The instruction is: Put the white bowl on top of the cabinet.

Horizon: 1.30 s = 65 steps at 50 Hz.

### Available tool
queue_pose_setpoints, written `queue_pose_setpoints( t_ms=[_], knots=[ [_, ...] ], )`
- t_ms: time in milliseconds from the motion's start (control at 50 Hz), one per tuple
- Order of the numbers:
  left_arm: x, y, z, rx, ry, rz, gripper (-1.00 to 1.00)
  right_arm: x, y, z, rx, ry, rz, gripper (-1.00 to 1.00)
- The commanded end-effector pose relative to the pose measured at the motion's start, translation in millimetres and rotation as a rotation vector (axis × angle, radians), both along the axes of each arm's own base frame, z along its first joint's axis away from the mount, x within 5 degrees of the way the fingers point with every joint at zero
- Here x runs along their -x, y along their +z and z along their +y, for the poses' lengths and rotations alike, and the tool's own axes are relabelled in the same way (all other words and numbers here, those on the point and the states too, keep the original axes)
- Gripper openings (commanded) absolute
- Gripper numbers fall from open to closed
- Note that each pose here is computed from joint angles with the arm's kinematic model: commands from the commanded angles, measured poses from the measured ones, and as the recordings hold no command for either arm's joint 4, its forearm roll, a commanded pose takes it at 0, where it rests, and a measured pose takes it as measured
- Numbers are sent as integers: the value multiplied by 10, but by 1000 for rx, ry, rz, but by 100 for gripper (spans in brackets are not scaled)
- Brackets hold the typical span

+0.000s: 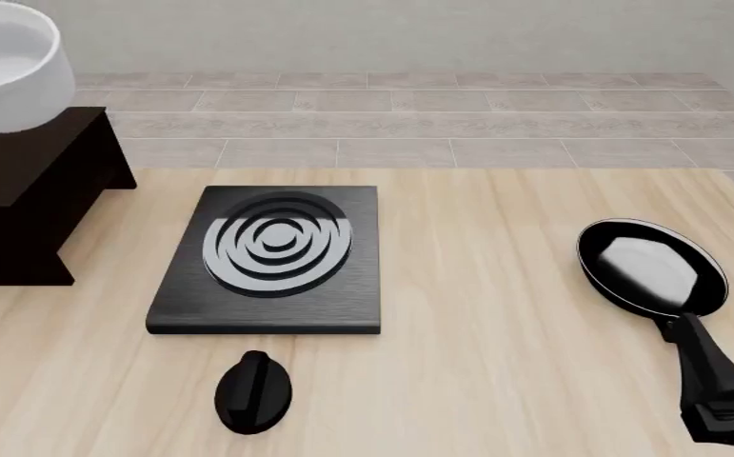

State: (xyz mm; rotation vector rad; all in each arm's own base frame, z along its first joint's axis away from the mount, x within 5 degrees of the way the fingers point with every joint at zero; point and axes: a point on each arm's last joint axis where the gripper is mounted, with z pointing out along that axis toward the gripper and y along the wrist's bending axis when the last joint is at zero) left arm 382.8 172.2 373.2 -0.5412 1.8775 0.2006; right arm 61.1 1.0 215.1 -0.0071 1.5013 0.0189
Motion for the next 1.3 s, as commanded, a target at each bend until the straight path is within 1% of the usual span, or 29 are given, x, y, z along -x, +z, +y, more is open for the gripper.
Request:
queue_pose_setpoints(
  t_ms=[20, 260, 480, 700, 960, 1300],
  knots=[
    [-48, 33, 49, 20, 9, -38, -100, 12, 7, 0, 0, 0, 0, 100],
    [-75, -41, 168, 23, 32, -34, -100, 8, 8, 0, 0, 0, 0, 100],
    [-93, -140, 212, 24, 38, -23, -100, 23, 18, 0, 0, 0, 0, 100],
    [-91, -215, 265, 42, 56, -25, -100, 24, 19, 0, 0, 1, 0, 100],
    [-78, -290, 372, 46, 79, -15, -100, 29, 22, 0, 0, 0, 0, 100],
    [-88, -424, 418, 55, 88, -1, -100, 28, 22, 0, 0, 1, 0, 100]
  ],
)
